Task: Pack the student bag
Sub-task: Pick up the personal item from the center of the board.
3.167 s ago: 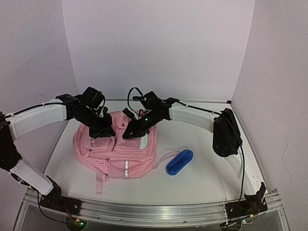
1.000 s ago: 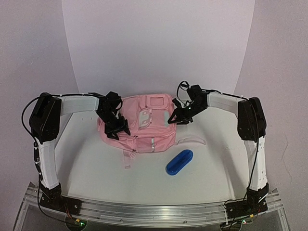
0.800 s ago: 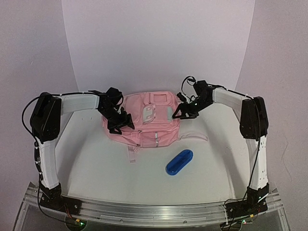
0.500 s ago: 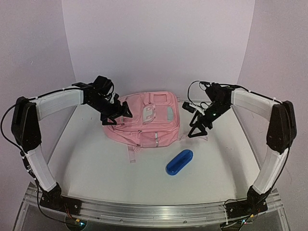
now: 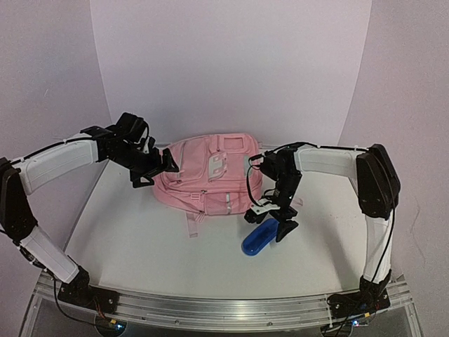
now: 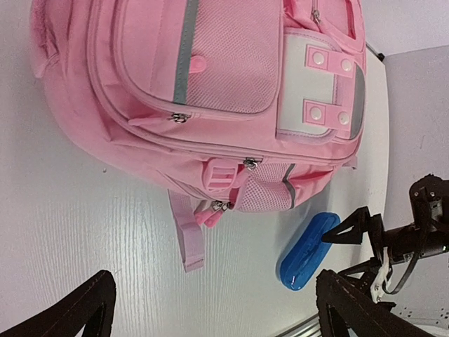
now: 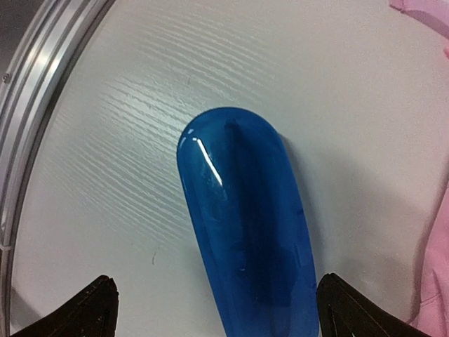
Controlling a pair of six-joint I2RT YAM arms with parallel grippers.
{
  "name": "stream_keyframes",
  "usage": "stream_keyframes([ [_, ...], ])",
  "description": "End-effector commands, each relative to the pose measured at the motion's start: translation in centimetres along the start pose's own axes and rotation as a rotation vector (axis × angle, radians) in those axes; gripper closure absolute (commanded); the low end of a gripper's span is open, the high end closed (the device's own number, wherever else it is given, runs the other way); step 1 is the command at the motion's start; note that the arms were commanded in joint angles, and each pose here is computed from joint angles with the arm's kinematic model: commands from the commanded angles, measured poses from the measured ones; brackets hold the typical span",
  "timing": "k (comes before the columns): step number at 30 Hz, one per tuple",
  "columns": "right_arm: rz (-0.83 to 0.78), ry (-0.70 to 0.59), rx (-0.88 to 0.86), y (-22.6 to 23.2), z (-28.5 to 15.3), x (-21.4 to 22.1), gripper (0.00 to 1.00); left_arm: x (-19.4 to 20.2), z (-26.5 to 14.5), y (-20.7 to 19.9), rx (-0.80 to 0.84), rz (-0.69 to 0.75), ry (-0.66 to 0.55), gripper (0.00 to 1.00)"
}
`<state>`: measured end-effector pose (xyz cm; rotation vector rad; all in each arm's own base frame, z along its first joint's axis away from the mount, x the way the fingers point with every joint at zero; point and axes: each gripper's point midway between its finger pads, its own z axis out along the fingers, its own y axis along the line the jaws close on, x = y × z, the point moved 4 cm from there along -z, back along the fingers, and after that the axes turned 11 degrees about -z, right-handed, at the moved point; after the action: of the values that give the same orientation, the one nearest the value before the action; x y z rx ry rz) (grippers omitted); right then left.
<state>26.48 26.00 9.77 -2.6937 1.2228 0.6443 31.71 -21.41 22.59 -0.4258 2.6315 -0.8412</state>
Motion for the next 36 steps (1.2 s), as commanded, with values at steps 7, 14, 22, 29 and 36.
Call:
stream_keyframes([
  [7, -0.056, 0.12, -0.04, -1.4, 2.6, 2.9, 0.02, 0.2, -3.4, 0.8, 0.018, -0.048, -0.105, 0.0],
  [14, -0.003, 0.143, 0.055, -2.7, 3.0, 3.3, 0.16, 0.9, -3.5, 0.3, 0.075, -0.035, -0.065, 0.01],
  [22, 0.126, -0.006, 0.252, -4.6, -2.1, -0.9, 0.4, 2.5, -3.5, -2.2, 0.271, 0.02, 0.059, 0.09],
  [29, 0.266, -0.204, 0.486, -7.9, -7.8, -6.5, 0.43, 3.6, -1.4, -5.0, 0.429, 0.056, 0.211, 0.09],
  [36, 0.275, -0.296, 0.7, -10.4, -11.2, -9.5, 0.43, 4.1, -0.1, -7.5, 0.548, 0.085, 0.311, 0.07],
])
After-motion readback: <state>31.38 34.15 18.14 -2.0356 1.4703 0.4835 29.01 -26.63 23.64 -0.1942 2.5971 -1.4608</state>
